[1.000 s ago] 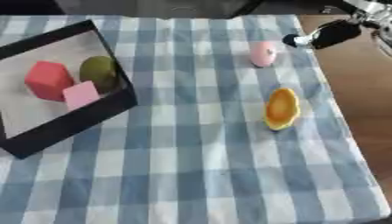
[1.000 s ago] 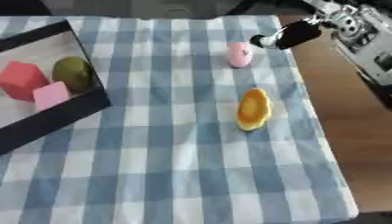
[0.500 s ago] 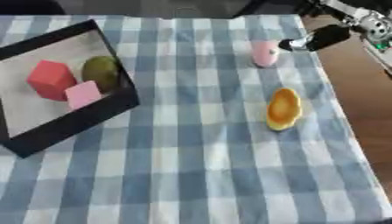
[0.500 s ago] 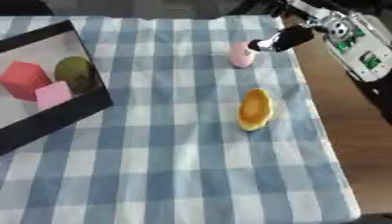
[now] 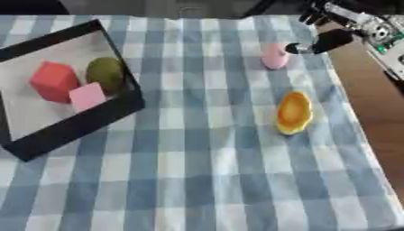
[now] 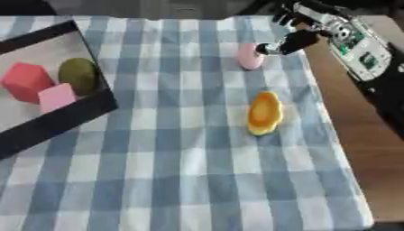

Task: Pick up objects on the table and place them in the box.

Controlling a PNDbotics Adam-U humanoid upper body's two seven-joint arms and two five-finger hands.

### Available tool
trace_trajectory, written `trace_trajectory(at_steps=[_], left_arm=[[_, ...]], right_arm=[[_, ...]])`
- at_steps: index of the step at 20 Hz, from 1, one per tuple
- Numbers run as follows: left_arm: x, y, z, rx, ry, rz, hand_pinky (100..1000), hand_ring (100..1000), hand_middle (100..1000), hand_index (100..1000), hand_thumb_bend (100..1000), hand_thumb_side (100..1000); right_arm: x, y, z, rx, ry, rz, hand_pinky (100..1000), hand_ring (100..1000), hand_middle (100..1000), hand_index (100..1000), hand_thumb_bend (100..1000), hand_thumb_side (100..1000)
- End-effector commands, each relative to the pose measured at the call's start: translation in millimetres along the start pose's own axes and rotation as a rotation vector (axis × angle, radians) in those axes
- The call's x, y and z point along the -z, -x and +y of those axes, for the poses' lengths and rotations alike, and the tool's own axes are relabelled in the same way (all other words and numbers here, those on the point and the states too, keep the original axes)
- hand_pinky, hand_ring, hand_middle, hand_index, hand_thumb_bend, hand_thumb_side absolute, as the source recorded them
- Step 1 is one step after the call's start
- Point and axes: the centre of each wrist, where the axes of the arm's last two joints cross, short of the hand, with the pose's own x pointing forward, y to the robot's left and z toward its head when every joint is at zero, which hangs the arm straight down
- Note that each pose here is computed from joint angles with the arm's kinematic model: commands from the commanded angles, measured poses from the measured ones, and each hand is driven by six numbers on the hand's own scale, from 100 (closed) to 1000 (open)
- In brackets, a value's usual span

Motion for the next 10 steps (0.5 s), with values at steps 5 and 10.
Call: trace_trajectory(at_steps=[5, 10], left_arm=[[6.4, -6.8, 2.1, 0.000, 0.007, -0.027, 858, 953, 824, 848, 100, 798], [6.1, -6.5, 1.9, -0.001, 0.009, -0.025, 858, 955, 825, 848, 100, 799]], right_arm=[[2.7, 3.3, -10.4, -0.023, 0.024, 0.022, 851, 821, 759, 878, 522, 323], [4.9, -2.2, -8.5, -0.009, 0.006, -0.004, 846, 816, 755, 870, 512, 315]])
